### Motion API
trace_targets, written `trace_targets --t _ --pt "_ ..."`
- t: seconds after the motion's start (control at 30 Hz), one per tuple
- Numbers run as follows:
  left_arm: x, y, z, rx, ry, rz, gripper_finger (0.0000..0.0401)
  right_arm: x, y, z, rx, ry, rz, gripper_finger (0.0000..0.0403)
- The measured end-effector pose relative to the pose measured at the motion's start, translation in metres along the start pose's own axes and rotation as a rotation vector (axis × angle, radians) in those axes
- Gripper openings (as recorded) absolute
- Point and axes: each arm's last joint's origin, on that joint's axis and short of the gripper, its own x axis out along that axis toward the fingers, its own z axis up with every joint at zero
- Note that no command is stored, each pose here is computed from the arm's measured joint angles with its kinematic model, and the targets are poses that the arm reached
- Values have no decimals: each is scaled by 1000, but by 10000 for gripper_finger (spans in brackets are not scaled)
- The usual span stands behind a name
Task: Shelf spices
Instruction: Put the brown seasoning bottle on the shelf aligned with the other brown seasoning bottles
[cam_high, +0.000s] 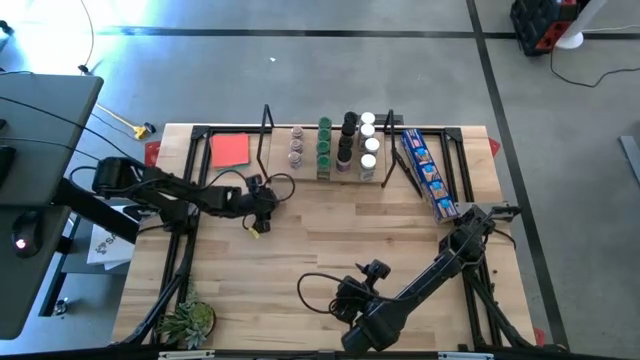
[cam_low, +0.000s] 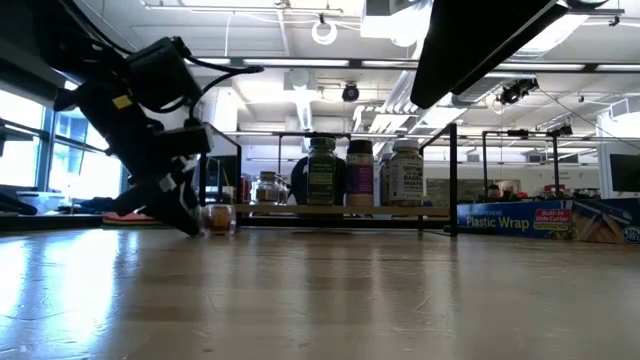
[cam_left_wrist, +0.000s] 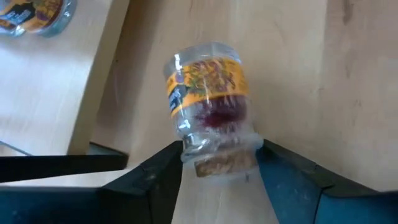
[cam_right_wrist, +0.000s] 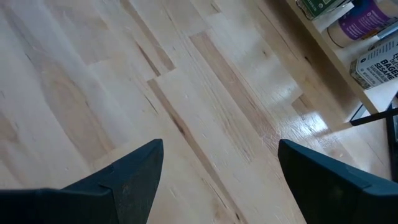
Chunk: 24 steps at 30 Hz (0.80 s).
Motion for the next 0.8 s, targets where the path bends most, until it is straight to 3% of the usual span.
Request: trace_targets --t 0.17,0.37,0.6,0.8 --pt "-2 -3 1 9 -12 -7 162 0 0 0 0 0 0 312" --pt "-4 -2 8 -61 -35 -38 116 0 0 0 0 0 0 312" --pt "-8 0 22 -102 -68 -34 94 -1 1 -1 0 1 6 312" --pt "-17 -9 35 -45 -90 -85 83 -2 1 -2 1 2 10 312"
